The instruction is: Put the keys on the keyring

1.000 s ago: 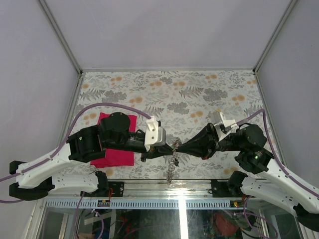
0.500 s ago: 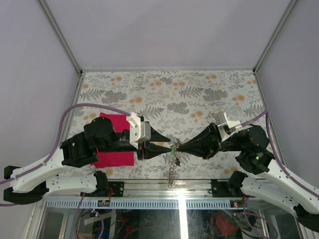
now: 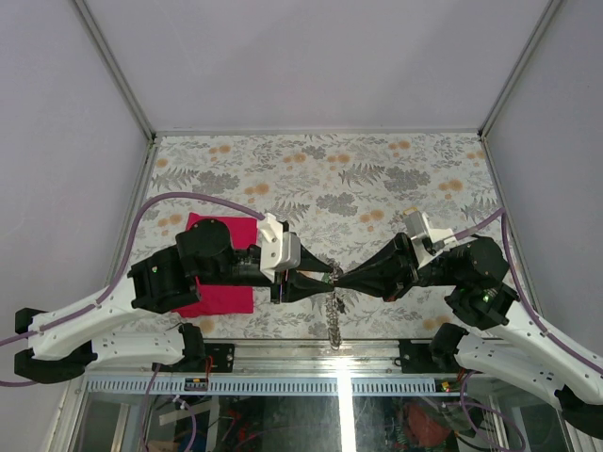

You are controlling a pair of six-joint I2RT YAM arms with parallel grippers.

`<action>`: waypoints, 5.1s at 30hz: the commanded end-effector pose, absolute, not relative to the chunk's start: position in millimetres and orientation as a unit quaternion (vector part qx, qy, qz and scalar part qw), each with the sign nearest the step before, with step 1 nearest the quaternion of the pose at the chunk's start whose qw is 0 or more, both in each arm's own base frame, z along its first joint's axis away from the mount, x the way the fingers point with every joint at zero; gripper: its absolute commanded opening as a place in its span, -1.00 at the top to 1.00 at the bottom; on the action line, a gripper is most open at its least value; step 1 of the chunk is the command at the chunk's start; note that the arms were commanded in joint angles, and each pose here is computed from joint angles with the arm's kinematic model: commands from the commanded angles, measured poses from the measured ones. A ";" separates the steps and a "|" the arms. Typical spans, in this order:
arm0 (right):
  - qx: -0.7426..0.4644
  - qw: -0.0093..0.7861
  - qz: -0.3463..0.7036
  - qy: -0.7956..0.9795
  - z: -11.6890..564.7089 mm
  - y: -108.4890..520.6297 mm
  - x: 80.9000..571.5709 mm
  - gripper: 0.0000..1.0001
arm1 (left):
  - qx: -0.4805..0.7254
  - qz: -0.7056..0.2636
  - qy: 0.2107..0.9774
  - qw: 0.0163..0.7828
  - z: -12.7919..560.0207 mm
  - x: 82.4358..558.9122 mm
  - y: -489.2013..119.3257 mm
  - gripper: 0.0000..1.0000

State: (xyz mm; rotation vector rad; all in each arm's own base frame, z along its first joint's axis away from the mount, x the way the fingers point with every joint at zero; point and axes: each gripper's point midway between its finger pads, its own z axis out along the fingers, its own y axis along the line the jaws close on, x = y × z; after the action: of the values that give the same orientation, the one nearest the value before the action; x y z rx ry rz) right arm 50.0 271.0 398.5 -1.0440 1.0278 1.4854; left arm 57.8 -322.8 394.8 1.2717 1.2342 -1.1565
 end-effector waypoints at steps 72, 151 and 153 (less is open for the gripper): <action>-0.471 0.459 0.569 0.493 327.3 302.3 80.2 0.46 | 0.635 -0.255 0.668 0.293 338.0 77.6 -299.2 1.00; -0.488 0.502 0.591 0.401 403.0 268.5 41.4 1.00 | 0.611 -0.412 0.540 0.406 378.6 43.8 -311.7 0.58; -0.487 0.502 0.590 0.403 402.4 268.6 42.2 1.00 | 0.610 -0.413 0.538 0.409 380.7 43.7 -311.5 0.63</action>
State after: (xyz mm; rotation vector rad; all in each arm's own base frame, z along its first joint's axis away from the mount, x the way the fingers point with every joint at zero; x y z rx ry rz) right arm 44.9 274.7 366.5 -1.2056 1.0977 1.4525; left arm 46.9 -310.4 356.5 1.5801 1.4436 -1.0080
